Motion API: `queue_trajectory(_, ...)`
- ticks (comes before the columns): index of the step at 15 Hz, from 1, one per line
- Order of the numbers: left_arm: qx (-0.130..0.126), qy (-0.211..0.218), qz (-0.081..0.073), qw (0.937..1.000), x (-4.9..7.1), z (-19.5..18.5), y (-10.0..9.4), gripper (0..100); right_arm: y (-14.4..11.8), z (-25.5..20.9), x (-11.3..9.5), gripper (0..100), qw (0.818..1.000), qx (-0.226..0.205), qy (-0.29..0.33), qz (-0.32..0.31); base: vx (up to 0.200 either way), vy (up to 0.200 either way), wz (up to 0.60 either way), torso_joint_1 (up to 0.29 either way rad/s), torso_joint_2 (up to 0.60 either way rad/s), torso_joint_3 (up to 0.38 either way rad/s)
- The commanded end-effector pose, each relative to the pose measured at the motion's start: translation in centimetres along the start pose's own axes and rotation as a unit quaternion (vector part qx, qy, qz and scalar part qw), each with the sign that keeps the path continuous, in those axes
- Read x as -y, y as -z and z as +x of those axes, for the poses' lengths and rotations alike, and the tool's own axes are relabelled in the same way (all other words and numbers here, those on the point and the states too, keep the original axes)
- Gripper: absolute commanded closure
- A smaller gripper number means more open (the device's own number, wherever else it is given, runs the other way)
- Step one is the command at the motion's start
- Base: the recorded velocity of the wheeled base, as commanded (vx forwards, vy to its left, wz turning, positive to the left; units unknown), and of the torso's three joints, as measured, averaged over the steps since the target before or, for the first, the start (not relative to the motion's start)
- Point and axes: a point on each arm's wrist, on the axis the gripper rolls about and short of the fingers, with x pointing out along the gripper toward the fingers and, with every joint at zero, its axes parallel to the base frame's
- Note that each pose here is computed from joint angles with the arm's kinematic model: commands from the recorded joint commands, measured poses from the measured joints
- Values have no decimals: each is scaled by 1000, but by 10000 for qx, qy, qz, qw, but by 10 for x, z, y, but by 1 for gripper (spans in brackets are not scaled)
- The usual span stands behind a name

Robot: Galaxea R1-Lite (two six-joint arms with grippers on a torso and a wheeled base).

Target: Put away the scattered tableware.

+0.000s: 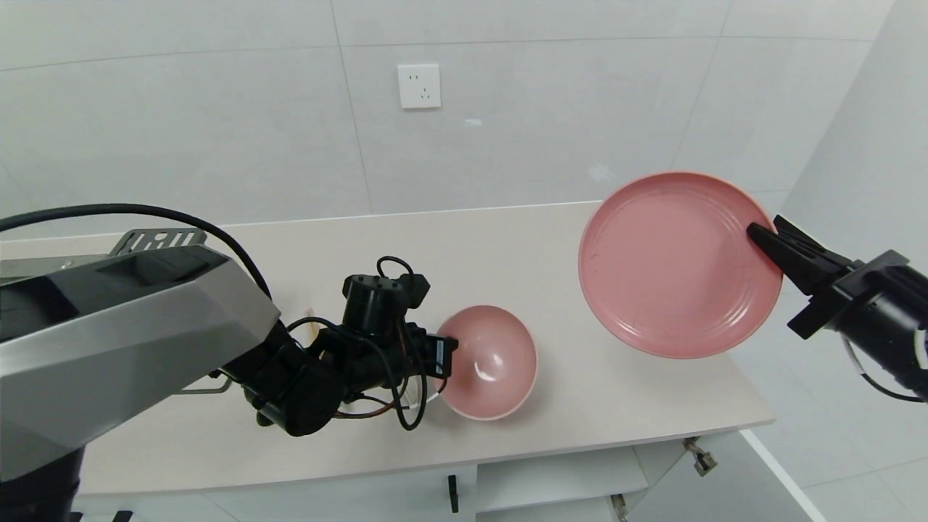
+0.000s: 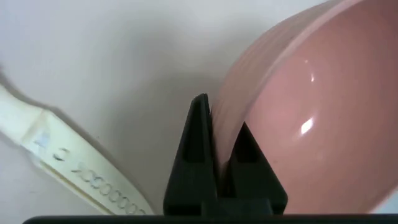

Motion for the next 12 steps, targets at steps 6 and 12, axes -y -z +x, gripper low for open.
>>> queue_trajectory(6,1463,206,226,9888,16,-59,-64,100,-1,1,0,100,10000,23,-4,-6,0,0,0,0,0,0)
queue_trajectory(12,2526,224,439,9663,11,-72,-53,100,-5,2,0,100,9999,113,-1,-52,0,0,0,0,0,0)
